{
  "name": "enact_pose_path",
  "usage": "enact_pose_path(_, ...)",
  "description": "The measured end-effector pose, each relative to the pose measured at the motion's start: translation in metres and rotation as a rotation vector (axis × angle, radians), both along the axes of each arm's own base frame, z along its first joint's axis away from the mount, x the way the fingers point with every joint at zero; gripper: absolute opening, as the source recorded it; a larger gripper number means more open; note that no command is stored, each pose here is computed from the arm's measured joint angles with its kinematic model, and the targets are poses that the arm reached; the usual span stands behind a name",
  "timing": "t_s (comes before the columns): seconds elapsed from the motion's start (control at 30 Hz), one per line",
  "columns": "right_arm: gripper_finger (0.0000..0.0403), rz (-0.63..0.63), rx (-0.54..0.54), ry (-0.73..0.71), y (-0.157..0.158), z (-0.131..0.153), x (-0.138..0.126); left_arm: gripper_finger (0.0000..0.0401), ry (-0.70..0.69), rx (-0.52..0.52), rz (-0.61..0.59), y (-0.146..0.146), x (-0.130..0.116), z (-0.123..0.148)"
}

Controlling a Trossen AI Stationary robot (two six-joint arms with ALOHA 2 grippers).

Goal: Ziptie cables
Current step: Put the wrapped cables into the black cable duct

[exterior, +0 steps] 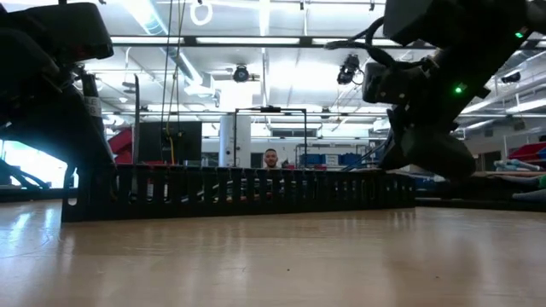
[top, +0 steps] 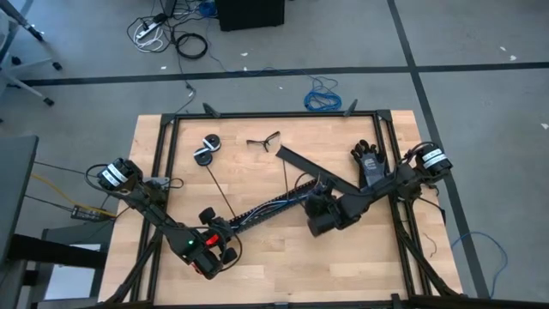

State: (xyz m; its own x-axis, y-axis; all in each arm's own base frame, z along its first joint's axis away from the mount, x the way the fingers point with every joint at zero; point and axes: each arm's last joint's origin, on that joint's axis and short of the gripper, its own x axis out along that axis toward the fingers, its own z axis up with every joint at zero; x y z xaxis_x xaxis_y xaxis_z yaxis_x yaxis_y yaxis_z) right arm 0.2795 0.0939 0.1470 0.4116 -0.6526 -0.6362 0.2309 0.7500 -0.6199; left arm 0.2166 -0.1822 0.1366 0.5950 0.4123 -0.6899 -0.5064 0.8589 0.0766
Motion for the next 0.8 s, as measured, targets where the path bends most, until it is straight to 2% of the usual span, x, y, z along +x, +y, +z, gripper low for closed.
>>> enact_pose_path(0.2,0.0,0.018,0.01,0.061,-0.013,0.0,0.005,0.0,-0.005,-0.004,-0.005,-0.001,0.001,0.0)
enact_pose_path(0.3,0.0,0.04,0.05,0.087,-0.021,-0.001,0.011,0.0,-0.005,-0.006,-0.007,-0.001,0.001,0.0)
enact_pose_path(0.47,0.0,0.113,0.168,0.121,-0.034,0.006,0.017,0.0,-0.001,-0.009,-0.008,-0.001,0.001,0.0)
enact_pose_path(0.7,0.0,0.242,0.416,0.145,-0.049,0.025,0.014,0.0,0.003,-0.01,-0.01,-0.001,0.0,0.0)
enact_pose_path(0.8,0.0,0.252,0.429,0.161,-0.056,0.03,0.011,0.0,0.002,-0.011,-0.01,-0.001,0.001,0.0)
